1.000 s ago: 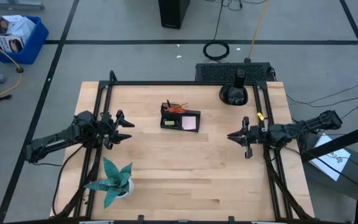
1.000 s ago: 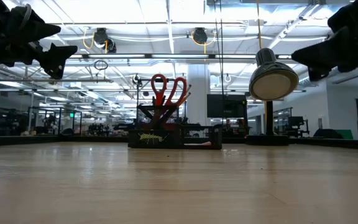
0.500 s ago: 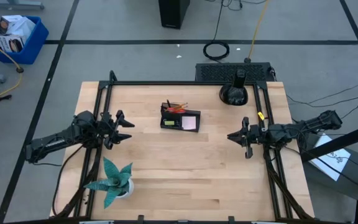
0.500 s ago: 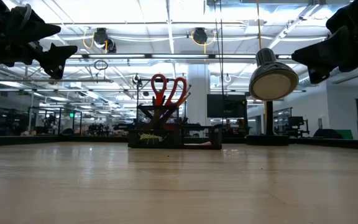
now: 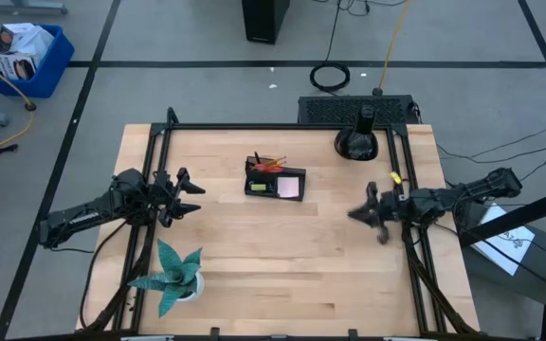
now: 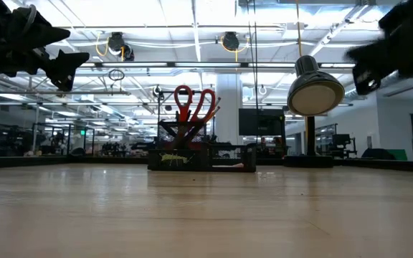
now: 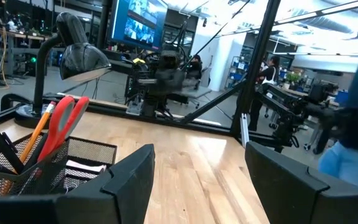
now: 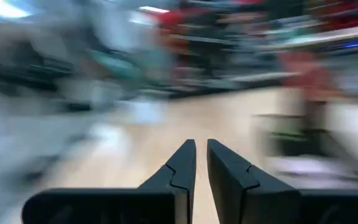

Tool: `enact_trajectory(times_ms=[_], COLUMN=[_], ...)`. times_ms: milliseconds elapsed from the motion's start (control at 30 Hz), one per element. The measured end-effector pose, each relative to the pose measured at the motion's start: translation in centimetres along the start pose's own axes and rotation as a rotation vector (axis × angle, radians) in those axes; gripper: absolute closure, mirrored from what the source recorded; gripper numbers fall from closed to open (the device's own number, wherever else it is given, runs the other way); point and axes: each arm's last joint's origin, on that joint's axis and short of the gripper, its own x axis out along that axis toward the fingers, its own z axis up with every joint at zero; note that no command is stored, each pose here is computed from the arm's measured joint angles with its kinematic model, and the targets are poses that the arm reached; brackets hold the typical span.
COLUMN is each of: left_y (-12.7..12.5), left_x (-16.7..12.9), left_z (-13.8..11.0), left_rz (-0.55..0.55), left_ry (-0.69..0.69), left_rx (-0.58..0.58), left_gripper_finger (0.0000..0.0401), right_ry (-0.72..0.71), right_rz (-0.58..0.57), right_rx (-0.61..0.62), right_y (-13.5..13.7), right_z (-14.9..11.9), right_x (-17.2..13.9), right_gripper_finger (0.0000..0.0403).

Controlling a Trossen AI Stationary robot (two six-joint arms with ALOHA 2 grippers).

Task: Pick and place office supplies into organizer
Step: Return to Home Position

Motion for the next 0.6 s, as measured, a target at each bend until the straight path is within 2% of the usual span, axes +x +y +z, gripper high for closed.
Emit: enact_trajectory(times_ms=[33,67,133,200,300,367,433,500,600], left_y=[0.0,0.0,0.0,0.0,0.0,0.0,0.0,0.0,0.0], left_x=[0.0,0.0,0.0,0.0,0.0,0.0,0.0,0.0,0.0], left_z=[0.0,0.0,0.0,0.0,0.0,0.0,0.0,0.0,0.0], left_rz=[0.000,0.000,0.000,0.000,0.000,0.000,0.000,-0.001,0.000], left_ry=[0.000,0.000,0.000,0.000,0.000,-0.001,0.000,-0.005,-0.005], left_rx=[-0.001,0.000,0.000,0.000,0.000,0.002,0.002,0.002,0.003], left_gripper_finger=[0.0146,0.0146,0.0146,0.0146,0.0146,0.0146,0.0146,0.0146,0.0146], right_ry=[-0.027,-0.042,-0.046,-0.021,0.012,0.052,0.073,0.072,0.040], right_rz=[0.150,0.355,0.770,1.132,1.521,1.686,1.769,1.761,1.689], right_rx=[0.063,0.122,0.161,0.122,-0.019,-0.120,-0.188,-0.178,-0.124], right_y=[0.5,1.1,2.3,3.0,3.3,3.3,3.3,3.3,3.3], right_z=[0.5,1.0,2.0,2.7,3.5,3.7,3.8,3.9,4.0], right_x=[-0.1,-0.3,-1.1,-2.2,-3.8,-4.6,-5.1,-5.1,-4.8], right_gripper_finger=[0.0369,0.0369,0.0369,0.0369,0.0369,0.0369,0.0369,0.0369,0.0369])
